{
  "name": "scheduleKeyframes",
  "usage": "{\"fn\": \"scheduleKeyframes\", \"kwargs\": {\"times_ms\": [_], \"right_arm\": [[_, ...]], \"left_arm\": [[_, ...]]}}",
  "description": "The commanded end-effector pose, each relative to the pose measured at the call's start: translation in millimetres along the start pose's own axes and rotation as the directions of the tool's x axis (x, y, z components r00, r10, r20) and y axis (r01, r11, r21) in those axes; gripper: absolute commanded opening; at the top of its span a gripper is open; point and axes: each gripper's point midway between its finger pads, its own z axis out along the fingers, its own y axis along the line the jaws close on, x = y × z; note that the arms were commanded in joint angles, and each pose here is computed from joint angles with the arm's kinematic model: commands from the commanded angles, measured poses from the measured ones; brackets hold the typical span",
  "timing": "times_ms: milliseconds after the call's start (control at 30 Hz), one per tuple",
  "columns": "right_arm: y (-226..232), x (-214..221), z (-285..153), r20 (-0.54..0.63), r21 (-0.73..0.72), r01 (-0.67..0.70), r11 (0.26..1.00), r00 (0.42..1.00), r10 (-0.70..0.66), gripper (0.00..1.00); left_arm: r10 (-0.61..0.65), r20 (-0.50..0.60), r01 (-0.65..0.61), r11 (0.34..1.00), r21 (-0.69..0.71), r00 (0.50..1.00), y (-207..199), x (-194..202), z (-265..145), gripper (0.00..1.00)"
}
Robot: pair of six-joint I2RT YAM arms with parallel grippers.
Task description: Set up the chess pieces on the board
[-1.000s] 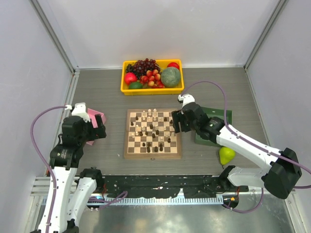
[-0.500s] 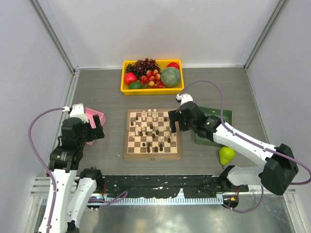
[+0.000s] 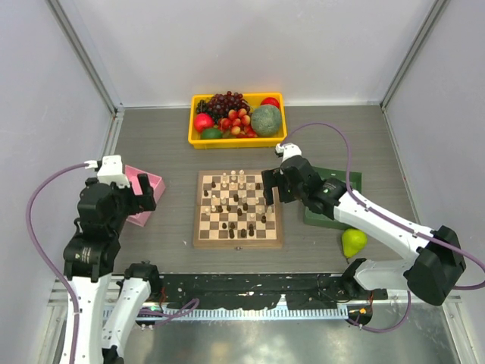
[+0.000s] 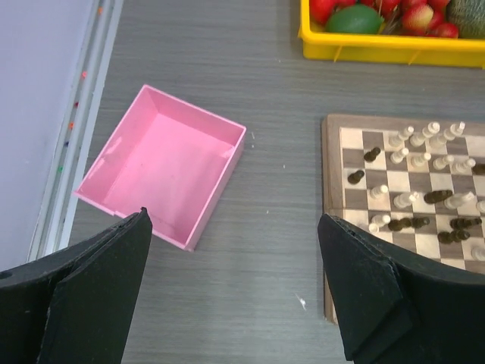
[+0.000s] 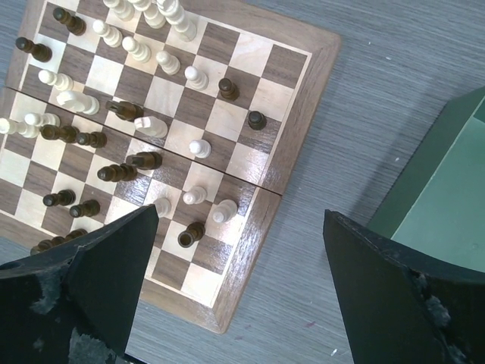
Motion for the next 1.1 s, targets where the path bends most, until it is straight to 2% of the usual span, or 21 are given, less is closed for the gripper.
{"fn": "scheduleKeyframes", "kwargs": {"times_ms": [0, 133, 267, 500, 533, 733, 833, 1067], "right_arm": [[11.2, -28.3, -10.2, 0.068, -0.033, -0.021, 0.999, 0.997, 0.023, 0.97], [8.1, -36.3, -13.4, 0.09, -0.016, -0.002, 1.0, 0.996, 0.004, 0.96], [6.5, -39.7, -11.7, 0.095, -0.001, 0.01, 1.0, 0.995, -0.01, 0.89], [17.9, -29.9, 8.5, 0.051, -0.037, 0.001, 0.999, 0.999, 0.001, 0.68], [19.3, -30.4, 9.5, 0.048, -0.038, -0.001, 0.999, 0.999, 0.003, 0.63], [25.0, -11.8, 20.4, -0.011, -0.028, 0.019, 0.999, 1.0, -0.019, 0.61], [22.5, -2.9, 24.2, -0.037, -0.011, 0.023, 1.0, 0.999, -0.024, 0.57], [26.0, 9.4, 23.4, -0.069, -0.02, 0.008, 1.0, 0.998, -0.009, 0.53]], "left_arm": [[-0.002, 0.047, 0.003, 1.0, -0.02, 0.999, 3.9, 5.8, 10.3, 0.99], [-0.032, 0.042, 0.032, 0.999, -0.005, 0.999, 0.3, 30.2, 25.0, 0.99], [-0.024, 0.025, 0.024, 1.0, 0.011, 0.999, -2.3, 40.9, 29.3, 0.99], [-0.01, -0.036, 0.009, 1.0, -0.005, 0.999, 0.4, 48.1, 29.2, 0.99], [-0.01, -0.042, 0.01, 1.0, -0.005, 0.999, 0.0, 48.7, 30.0, 0.99], [-0.012, -0.092, 0.011, 1.0, -0.008, 0.996, -0.6, 54.0, 33.6, 0.99], [-0.016, -0.109, 0.015, 1.0, -0.007, 0.994, -1.2, 56.2, 34.4, 0.99], [-0.015, -0.116, 0.015, 1.0, -0.001, 0.993, -2.4, 56.0, 35.6, 0.99]]}}
